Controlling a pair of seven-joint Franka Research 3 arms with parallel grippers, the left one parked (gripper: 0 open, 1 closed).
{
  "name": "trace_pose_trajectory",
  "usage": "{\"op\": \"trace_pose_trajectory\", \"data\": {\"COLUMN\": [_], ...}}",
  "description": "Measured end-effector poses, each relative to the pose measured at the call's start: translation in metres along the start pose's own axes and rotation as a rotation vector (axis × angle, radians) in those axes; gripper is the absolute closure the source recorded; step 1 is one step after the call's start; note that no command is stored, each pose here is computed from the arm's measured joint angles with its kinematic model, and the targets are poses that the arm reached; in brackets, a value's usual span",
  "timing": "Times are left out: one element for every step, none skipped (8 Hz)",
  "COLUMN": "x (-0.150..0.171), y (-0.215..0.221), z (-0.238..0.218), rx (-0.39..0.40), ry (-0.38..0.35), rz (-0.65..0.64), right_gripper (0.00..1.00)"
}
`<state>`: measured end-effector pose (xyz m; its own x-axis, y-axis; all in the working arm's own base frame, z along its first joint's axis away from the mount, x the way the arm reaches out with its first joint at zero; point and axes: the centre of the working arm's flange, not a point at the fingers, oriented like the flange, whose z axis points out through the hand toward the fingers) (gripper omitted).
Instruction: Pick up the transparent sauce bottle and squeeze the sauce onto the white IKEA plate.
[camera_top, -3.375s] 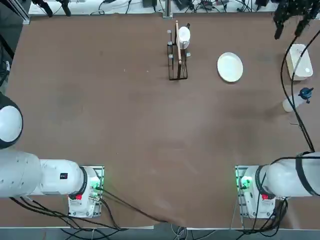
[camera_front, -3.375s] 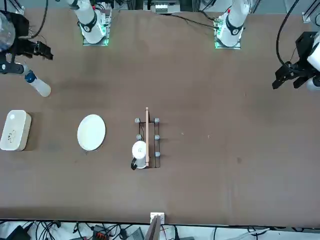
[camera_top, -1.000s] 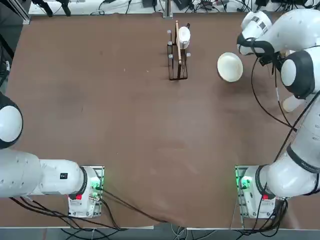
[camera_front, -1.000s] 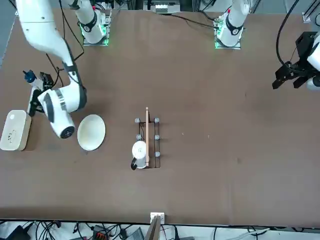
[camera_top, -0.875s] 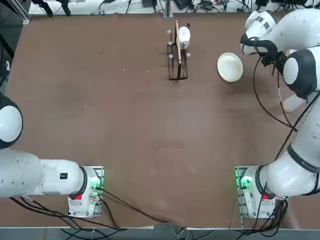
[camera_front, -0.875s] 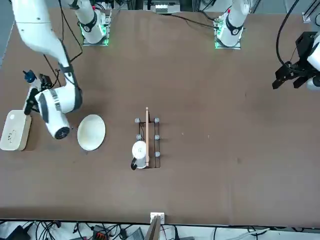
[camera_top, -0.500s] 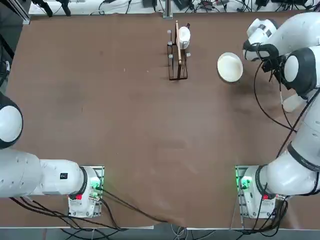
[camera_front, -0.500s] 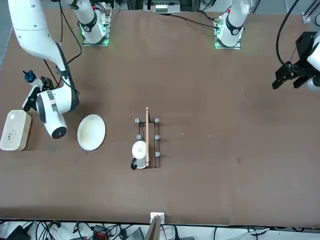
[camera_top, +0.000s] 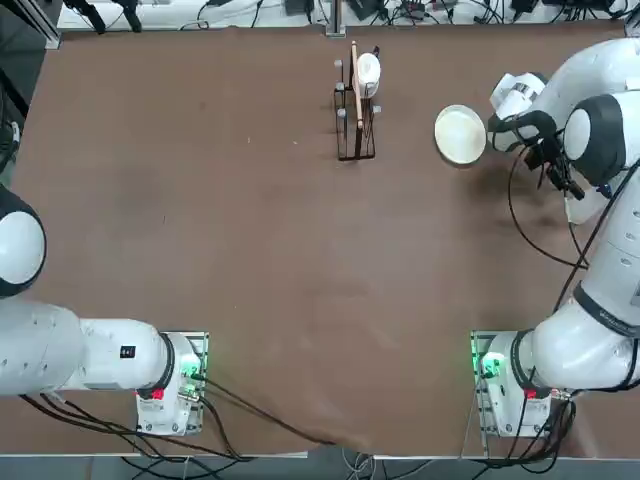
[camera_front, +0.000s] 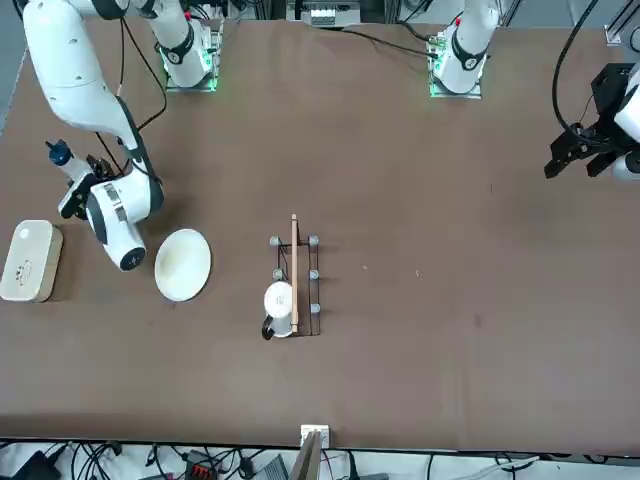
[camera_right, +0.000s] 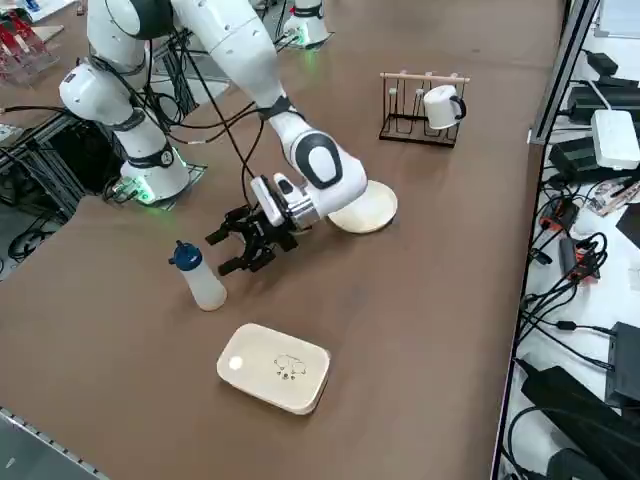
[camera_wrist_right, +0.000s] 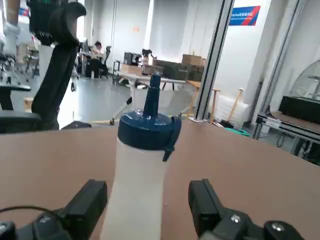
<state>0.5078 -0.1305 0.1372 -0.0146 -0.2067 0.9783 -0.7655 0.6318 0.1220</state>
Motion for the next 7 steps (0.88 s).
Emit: {"op": "trace_pose_trajectory", "data": {"x": [-0.004, -0.007, -0.01, -0.012, -0.015, -0.017, -0.018], "y": [0.001, 0.003, 0.005, 0.007, 0.008, 0.008, 0.008], "z": [0.014, 0.025, 0.032, 0.04, 0.051, 0.06, 0.064], "rx": [0.008, 0.01, 0.017, 0.032, 0.05, 0.057, 0.058], "ry": [0.024, 0.039, 0.053, 0.073, 0.088, 0.096, 0.096], "rz": [0.014, 0.017, 0.023, 0.041, 0.056, 0.062, 0.069], "right_gripper": [0.0, 0.01, 0.01, 0.01, 0.02, 0.03, 0.04]}}
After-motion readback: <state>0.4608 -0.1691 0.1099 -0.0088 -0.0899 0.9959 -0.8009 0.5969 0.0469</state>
